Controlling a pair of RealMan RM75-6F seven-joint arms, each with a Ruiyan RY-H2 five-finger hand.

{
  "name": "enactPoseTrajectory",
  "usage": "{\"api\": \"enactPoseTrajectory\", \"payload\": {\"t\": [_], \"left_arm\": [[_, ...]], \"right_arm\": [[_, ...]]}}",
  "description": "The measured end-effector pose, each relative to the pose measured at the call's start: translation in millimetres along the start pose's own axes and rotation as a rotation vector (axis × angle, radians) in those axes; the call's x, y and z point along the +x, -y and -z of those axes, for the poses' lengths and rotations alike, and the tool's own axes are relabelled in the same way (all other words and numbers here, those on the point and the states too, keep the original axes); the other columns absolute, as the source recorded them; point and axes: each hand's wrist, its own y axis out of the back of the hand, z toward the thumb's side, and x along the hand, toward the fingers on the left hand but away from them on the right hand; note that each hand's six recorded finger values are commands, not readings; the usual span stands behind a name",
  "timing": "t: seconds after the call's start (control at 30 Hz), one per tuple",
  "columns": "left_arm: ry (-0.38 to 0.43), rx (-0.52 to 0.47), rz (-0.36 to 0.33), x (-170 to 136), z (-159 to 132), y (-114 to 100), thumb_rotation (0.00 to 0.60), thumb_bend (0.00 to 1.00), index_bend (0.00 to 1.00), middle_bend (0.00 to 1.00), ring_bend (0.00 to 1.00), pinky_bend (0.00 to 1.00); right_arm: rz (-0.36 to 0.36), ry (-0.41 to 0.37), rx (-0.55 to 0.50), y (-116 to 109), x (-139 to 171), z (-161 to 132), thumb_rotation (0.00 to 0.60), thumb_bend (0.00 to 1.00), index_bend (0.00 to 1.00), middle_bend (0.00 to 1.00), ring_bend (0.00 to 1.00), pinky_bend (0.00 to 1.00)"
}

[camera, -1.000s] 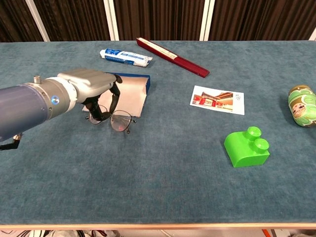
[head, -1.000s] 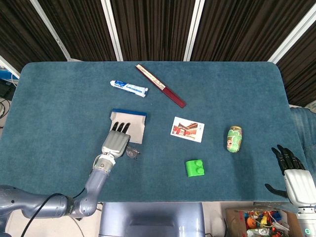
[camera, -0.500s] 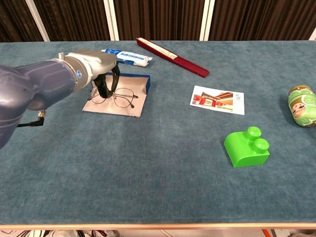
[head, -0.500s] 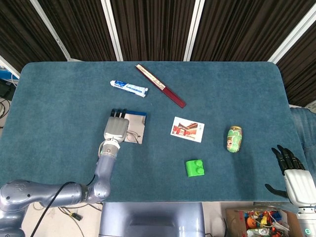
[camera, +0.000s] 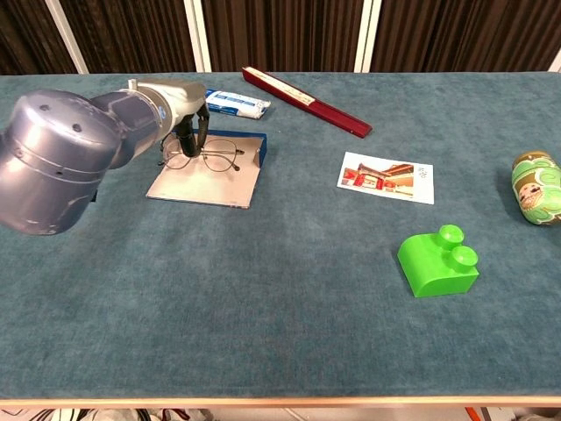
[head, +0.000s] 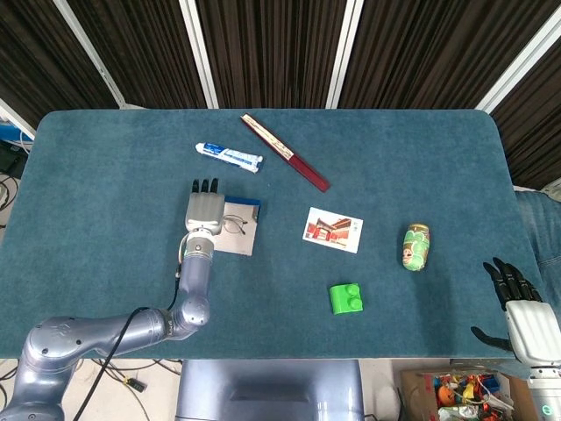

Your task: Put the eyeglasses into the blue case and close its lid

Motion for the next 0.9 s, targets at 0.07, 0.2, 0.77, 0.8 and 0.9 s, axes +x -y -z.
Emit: {"api": "enactPoseTrajectory", "payload": {"t": [0.07, 0.2, 0.77, 0.8, 0.9], "left_arm": [[0.002, 0.0, 0.002, 3, -4, 1, 0.6, 0.44, 0.57, 0.06, 0.0, 0.0], [0.006, 0.005, 0.004, 6, -10, 4, 0.6, 0.44, 0.57, 0.06, 0.0, 0.0], [-0.04, 0.008, -0.001, 21, -17, 8, 0.6, 0.44, 0.57, 0.06, 0.0, 0.0], [-0.041, 0.009, -0.002, 21, -17, 8, 0.6, 0.44, 0.57, 0.06, 0.0, 0.0], [-0.048, 0.01, -0.003, 23, -17, 9, 0.6, 0.44, 0.57, 0.06, 0.0, 0.0]], "right_arm": [[-0.002, 0.003, -0.002, 0, 0, 0, 0.6, 0.11, 0.0, 0.0, 0.03, 0.18], [-0.006, 0.006, -0.005, 0, -1, 1, 0.6, 0.11, 0.0, 0.0, 0.03, 0.18], [-0.014, 0.012, -0.01, 1, 0, 2, 0.6, 0.11, 0.0, 0.0, 0.03, 0.18], [-0.015, 0.013, -0.01, 1, 0, 2, 0.6, 0.11, 0.0, 0.0, 0.03, 0.18], [-0.016, 0.015, -0.011, 1, 0, 2, 0.6, 0.11, 0.0, 0.0, 0.03, 0.18]]}}
